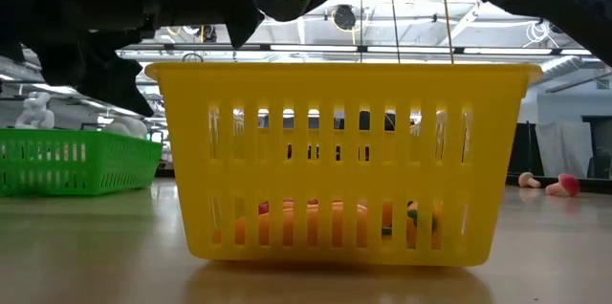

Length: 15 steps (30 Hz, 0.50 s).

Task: Sort produce into baskets
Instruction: Put the red mushroom into the blue basket

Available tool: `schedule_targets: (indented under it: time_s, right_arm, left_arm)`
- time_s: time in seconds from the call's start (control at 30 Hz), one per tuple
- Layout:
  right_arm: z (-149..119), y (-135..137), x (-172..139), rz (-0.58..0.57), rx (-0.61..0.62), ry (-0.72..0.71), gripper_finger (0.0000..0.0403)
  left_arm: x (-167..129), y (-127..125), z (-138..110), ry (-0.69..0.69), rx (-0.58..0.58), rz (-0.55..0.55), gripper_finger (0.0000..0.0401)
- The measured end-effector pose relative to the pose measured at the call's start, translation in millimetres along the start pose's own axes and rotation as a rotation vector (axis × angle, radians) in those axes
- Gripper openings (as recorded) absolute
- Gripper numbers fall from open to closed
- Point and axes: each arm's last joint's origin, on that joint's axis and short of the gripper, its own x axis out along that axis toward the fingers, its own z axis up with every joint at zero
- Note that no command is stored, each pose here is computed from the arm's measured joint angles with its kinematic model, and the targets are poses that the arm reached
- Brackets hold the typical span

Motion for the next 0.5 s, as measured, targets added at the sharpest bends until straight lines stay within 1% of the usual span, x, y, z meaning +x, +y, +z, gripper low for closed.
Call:
schedule_targets:
  time_s: [0.07,0.13,0.2,0.3,0.4,0.5]
  right_arm:
    - [1.5,-3.0,-3.5,-0.006,0.015,0.036,0.0131]
    - [6.4,-7.5,-11.6,-0.024,0.032,0.1,0.0138]
    - [20.4,-9.8,-25.7,-0.042,0.036,0.17,0.0141]
    - [51.6,-6.0,-54.5,-0.06,0.013,0.261,0.0141]
    - [76.1,-0.2,-87.2,-0.082,-0.01,0.383,0.0141]
    - [88.0,0.3,-122.2,-0.131,-0.008,0.55,0.0141]
  left_arm:
    - [0.0,-0.1,0.0,0.0,0.0,-0.001,0.0125]
    - [-0.1,-0.1,0.0,0.001,-0.001,-0.003,0.0125]
    - [-0.1,-0.2,-0.1,0.002,-0.001,-0.005,0.0125]
    - [0.0,-0.3,0.2,0.001,-0.004,-0.006,0.0125]
    - [0.0,-0.5,0.4,-0.001,-0.004,-0.007,0.0125]
    - [-0.1,-0.6,0.7,-0.002,-0.006,-0.009,0.0125]
